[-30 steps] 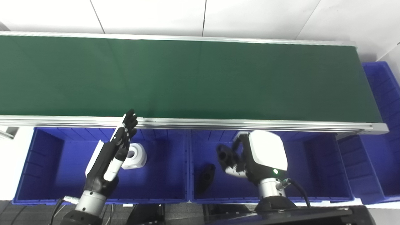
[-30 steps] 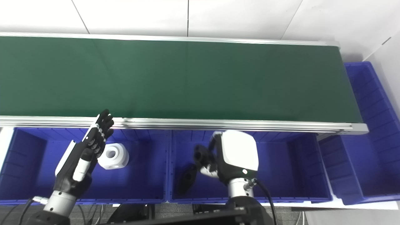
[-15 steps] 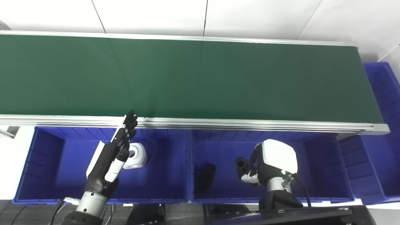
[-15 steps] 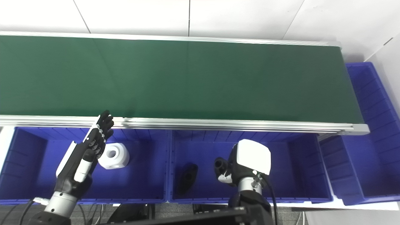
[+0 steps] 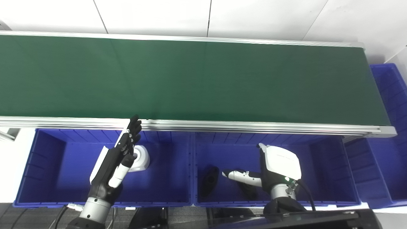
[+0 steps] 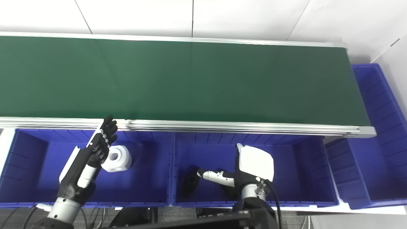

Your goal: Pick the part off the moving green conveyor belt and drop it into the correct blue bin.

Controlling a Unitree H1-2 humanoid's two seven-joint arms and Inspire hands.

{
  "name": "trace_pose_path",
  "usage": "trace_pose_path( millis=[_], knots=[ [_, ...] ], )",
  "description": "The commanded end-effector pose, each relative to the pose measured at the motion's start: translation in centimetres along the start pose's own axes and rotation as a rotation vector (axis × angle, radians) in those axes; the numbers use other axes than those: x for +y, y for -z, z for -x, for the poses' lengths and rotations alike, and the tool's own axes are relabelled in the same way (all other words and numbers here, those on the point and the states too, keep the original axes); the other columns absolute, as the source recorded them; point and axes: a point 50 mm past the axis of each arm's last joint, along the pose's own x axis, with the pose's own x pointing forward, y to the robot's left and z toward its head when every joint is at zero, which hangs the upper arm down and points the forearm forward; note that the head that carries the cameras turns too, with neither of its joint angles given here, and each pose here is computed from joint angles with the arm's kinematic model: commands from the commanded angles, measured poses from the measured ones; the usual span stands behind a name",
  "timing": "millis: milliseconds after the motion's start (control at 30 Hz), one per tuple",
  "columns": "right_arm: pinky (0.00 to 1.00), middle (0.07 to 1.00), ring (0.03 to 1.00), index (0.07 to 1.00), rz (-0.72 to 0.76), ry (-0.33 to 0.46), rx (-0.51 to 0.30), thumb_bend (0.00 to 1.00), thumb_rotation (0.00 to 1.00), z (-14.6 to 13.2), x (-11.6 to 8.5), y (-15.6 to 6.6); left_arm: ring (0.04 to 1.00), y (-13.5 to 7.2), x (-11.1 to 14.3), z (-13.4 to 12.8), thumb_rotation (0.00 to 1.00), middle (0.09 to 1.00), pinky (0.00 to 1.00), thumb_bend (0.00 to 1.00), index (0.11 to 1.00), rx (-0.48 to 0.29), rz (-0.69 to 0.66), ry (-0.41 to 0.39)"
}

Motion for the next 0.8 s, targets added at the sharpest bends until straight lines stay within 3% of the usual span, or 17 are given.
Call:
trace_pose_path(
  millis=[0, 133, 233, 300, 367, 467, 567, 767],
  knots=[
    [0.77, 0.868, 0.82, 0.876, -0.093, 0.031, -0.081, 0.93, 1.0, 0.9, 0.3, -1.1, 1.0, -0.2, 0.1, 0.7, 0.88, 1.0, 1.0, 0.82, 1.0, -0.045, -0.028, 0.012],
    [0.67, 0.835, 0.782, 0.857, -0.422, 0.05, -0.232, 0.74, 0.98, 1.7, 1.1, -1.3, 0.991, 0.7, 0.0, 1.1, 0.89, 1.0, 1.0, 0.85, 1.0, -0.034, -0.057, 0.012],
    [0.67, 0.833, 0.787, 0.845, -0.767, 0.04, -0.369, 0.73, 0.96, 2.9, 2.0, -1.7, 0.991, 1.5, 0.1, 1.4, 0.88, 1.0, 1.0, 0.85, 1.0, -0.023, -0.047, 0.021],
    [0.74, 0.839, 0.816, 0.839, -1.052, -0.014, -0.497, 0.77, 0.88, 3.9, 2.8, -2.3, 0.999, 2.1, 0.3, 1.5, 0.88, 1.0, 1.0, 0.83, 1.0, -0.016, -0.038, 0.026],
    [0.78, 0.84, 0.832, 0.837, -1.24, -0.053, -0.608, 0.83, 0.85, 5.0, 3.6, -2.9, 0.978, 2.5, 0.5, 1.6, 0.89, 1.0, 0.98, 0.86, 1.0, -0.008, -0.068, 0.014],
    [0.78, 0.819, 0.806, 0.821, -1.453, -0.101, -0.651, 0.89, 0.83, 6.6, 4.8, -3.9, 0.976, 3.0, 0.8, 1.5, 0.88, 1.0, 0.98, 0.85, 1.0, -0.009, -0.082, 0.007],
    [0.77, 0.833, 0.805, 0.849, -1.513, -0.078, -0.631, 0.88, 0.87, 7.5, 6.1, -4.5, 0.981, 3.1, 1.0, 1.4, 0.88, 1.0, 0.99, 0.85, 1.0, -0.008, -0.072, 0.01],
    [0.76, 0.825, 0.791, 0.837, -1.372, 0.039, -0.663, 0.84, 0.86, 5.6, 7.4, -3.4, 0.977, 2.7, 1.0, 1.0, 0.88, 1.0, 0.99, 0.86, 1.0, -0.006, -0.093, 0.016]
  ],
)
